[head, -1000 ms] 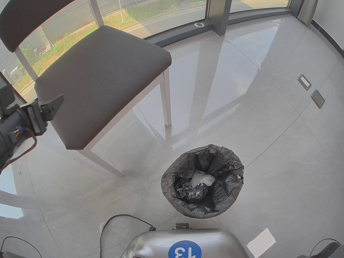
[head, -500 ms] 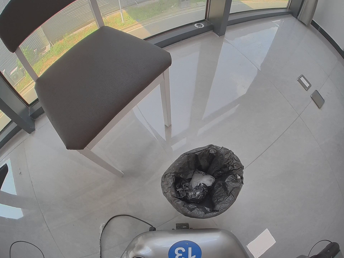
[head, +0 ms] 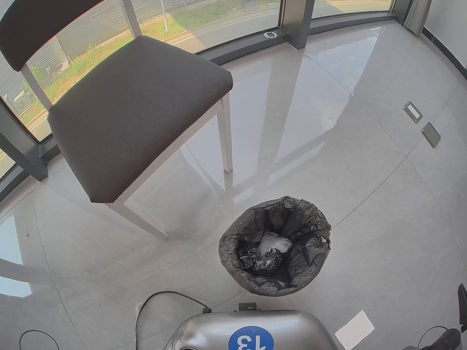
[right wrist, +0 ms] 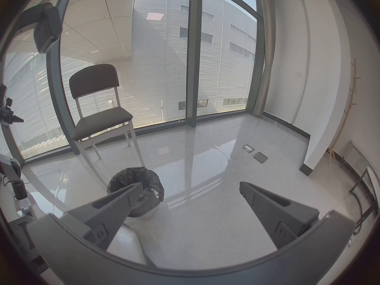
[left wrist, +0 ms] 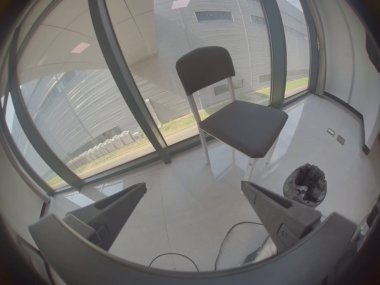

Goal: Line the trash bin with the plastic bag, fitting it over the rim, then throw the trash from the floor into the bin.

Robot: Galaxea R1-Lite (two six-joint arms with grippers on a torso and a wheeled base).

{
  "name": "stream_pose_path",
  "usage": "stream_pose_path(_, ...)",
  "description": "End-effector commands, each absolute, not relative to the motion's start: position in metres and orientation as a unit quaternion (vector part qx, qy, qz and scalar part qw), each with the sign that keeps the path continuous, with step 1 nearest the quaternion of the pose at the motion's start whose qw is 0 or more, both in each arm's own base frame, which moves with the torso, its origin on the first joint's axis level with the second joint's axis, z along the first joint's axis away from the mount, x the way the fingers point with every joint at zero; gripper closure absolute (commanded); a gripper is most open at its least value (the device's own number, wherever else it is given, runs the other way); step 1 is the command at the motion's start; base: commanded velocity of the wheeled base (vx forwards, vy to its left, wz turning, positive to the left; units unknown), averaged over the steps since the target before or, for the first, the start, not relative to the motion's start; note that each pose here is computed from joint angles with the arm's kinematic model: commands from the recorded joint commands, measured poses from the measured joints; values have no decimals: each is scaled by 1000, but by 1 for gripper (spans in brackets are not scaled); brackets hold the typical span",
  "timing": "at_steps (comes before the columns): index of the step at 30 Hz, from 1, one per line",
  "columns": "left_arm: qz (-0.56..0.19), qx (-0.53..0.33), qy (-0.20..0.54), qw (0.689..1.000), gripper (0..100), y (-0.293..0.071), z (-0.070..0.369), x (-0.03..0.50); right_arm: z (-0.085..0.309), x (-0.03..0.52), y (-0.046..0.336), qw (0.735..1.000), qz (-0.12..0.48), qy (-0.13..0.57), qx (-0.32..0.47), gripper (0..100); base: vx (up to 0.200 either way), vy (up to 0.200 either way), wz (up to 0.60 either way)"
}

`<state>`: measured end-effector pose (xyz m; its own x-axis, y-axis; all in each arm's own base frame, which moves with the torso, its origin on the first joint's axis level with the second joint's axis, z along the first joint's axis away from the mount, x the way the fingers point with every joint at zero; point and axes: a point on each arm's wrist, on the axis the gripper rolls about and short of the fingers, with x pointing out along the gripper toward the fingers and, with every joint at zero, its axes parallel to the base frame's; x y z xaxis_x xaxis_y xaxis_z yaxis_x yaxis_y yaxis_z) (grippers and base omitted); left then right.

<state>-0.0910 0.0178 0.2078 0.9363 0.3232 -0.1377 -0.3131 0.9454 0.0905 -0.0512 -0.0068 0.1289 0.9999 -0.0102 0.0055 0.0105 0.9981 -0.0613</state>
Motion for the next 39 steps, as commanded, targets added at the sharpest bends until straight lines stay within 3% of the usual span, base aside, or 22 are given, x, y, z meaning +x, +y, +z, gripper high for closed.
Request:
stream_pose_path(1,191,28,47,980,0,11,188,-117,98,-34,-5,999,11,0,-30,0,0,0,0)
stream_pose_path(5,174,26,46,983,0,6,170,-128,86,-23,-4,999,8,-49,-21,0,0,0,0)
stream_pose_path(13,109,14,51,993,0,4,158,-110,82,-23,-4,999,5,-34,-24,0,0,0,0)
stream_pose_path(15,55,13,28,998,0,2,148,-86,83,-23,-4,999,6,-35,-32,0,0,0,0)
stream_pose_path(19,42,15,11,999,0,2,124,-56,83,-23,-4,998,7,-36,-45,0,0,0,0)
stream_pose_path(22,40,29,-13,999,0,2,83,-25,83,-23,-4,998,3,-35,-43,0,0,0,0)
stream_pose_path(24,32,25,-43,998,0,1,84,-23,83,-23,-4,999,4,-36,-41,0,0,0,0)
stream_pose_path(27,-12,9,13,1000,0,-1,75,-24,83,-23,-4,999,2,-36,-41,0,0,0,0)
stream_pose_path(39,-15,6,10,1000,0,-1,76,-24,83,-23,-3,998,28,-30,-43,0,0,0,0)
